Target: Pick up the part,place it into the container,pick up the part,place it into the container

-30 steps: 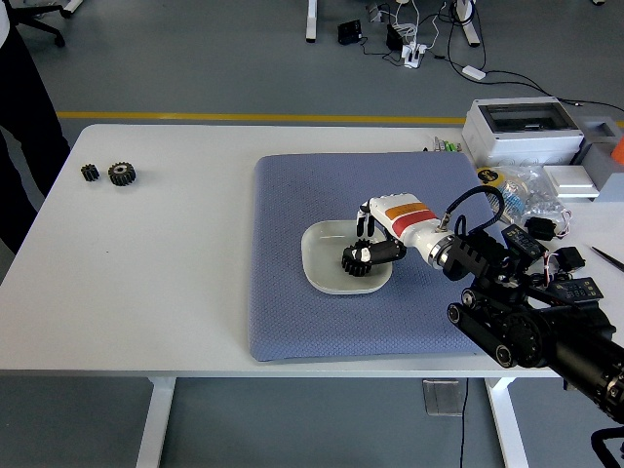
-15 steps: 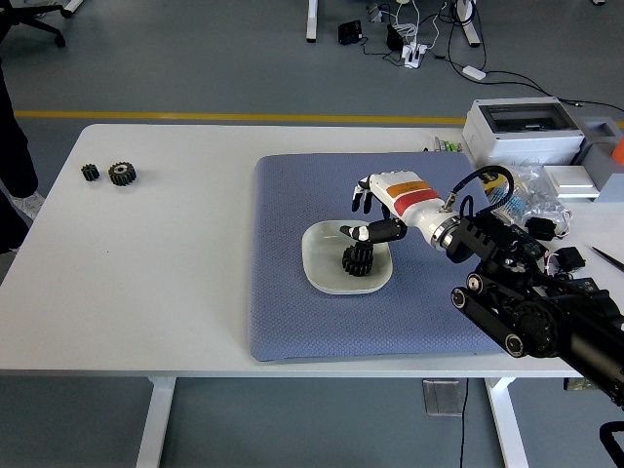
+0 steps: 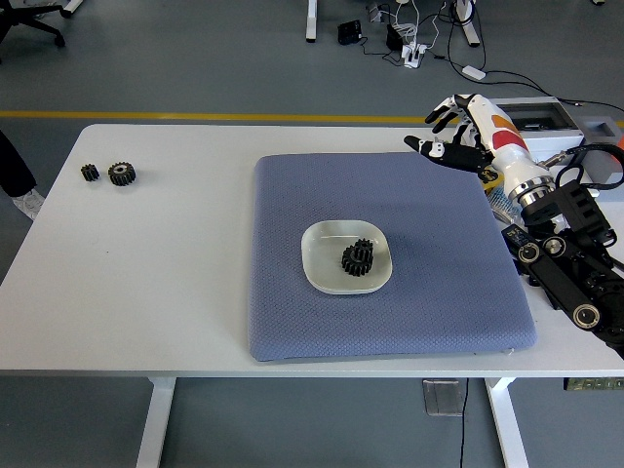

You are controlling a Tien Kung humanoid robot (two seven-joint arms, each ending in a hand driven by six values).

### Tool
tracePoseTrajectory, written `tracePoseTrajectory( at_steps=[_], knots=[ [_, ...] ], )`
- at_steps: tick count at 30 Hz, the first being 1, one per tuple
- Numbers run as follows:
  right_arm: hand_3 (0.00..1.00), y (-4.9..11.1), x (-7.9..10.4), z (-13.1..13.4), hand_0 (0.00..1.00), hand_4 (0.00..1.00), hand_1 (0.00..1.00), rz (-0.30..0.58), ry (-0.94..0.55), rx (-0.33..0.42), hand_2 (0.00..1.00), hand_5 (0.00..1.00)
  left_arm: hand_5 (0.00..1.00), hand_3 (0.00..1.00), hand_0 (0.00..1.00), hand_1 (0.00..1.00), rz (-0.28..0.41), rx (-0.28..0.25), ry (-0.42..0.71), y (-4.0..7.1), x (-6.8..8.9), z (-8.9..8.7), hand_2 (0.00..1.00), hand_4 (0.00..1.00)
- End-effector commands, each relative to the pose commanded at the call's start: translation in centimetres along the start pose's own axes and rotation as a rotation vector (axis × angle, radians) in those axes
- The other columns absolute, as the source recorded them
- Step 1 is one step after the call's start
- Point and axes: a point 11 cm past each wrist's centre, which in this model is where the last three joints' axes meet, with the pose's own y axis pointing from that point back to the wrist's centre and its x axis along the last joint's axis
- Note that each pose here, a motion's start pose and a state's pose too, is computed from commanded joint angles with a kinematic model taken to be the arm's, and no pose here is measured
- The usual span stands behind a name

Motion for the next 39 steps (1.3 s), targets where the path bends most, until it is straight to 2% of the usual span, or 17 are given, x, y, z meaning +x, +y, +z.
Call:
tracePoseTrajectory(
  at_steps=[2,3,8,9,14,15,20,21,25,28,30,39],
  knots=[
    [0.508,0.5,1.6,1.2,0.249,0.998,0.447,0.052,-0.097,-0.039,0.586,0.581,0.569,0.569,0.717,0.678,0.001,-0.001,0.002,0.0,0.0,0.0,0.685,0.607],
    [0.621,0.9,2.4,1.9,0.422,0.998,0.589,0.079,-0.149,-0.064,0.705,0.684,0.569,0.569,0.717,0.678,0.001,-0.001,0.001,0.0,0.0,0.0,0.684,0.608],
    [0.621,3.4,5.7,6.0,0.422,0.998,0.589,0.159,-0.387,-0.174,0.705,0.684,0.569,0.569,0.717,0.678,0.003,-0.011,0.000,0.0,0.1,0.5,0.684,0.608],
    [0.751,4.1,6.2,6.8,0.596,0.998,0.678,0.170,-0.431,-0.191,0.753,0.753,0.569,0.569,0.716,0.678,0.003,-0.013,0.000,0.0,0.1,0.6,0.684,0.608],
    [0.751,8.7,8.3,11.3,0.596,0.998,0.678,0.252,-0.669,-0.282,0.753,0.753,0.569,0.569,0.716,0.678,0.002,-0.014,-0.003,0.0,0.1,0.6,0.684,0.608],
    [0.776,9.8,8.4,12.0,0.682,0.998,0.721,0.259,-0.704,-0.298,0.781,0.778,0.569,0.569,0.717,0.678,0.002,-0.012,-0.004,0.0,0.1,0.5,0.683,0.607],
    [0.776,15.1,7.4,15.4,0.682,0.998,0.721,0.217,-0.704,-0.391,0.781,0.778,0.569,0.569,0.717,0.678,0.001,-0.007,-0.007,0.0,0.1,0.2,0.683,0.607],
    [0.785,16.2,7.2,16.0,0.710,0.998,0.735,0.219,-0.703,-0.410,0.788,0.806,0.569,0.569,0.717,0.677,0.001,-0.007,-0.008,0.0,0.1,0.2,0.683,0.607],
    [0.785,19.3,6.5,17.7,0.710,0.998,0.735,0.260,-0.712,-0.471,0.788,0.806,0.569,0.569,0.717,0.677,0.002,-0.012,-0.012,0.0,0.2,0.3,0.683,0.607],
    [0.779,20.6,6.0,18.5,0.712,0.998,0.733,0.288,-0.726,-0.504,0.786,0.820,0.570,0.569,0.717,0.677,0.003,-0.018,-0.015,0.0,0.3,0.5,0.683,0.607],
    [0.779,20.9,5.7,18.7,0.712,0.998,0.733,0.289,-0.726,-0.519,0.786,0.820,0.570,0.569,0.717,0.677,0.002,-0.020,-0.016,0.0,0.3,0.5,0.683,0.607],
    [0.762,19.5,5.7,18.1,0.708,0.998,0.728,0.274,-0.722,-0.496,0.779,0.832,0.570,0.569,0.717,0.677,0.009,-0.033,-0.018,0.0,0.6,1.3,0.683,0.608]
  ],
)
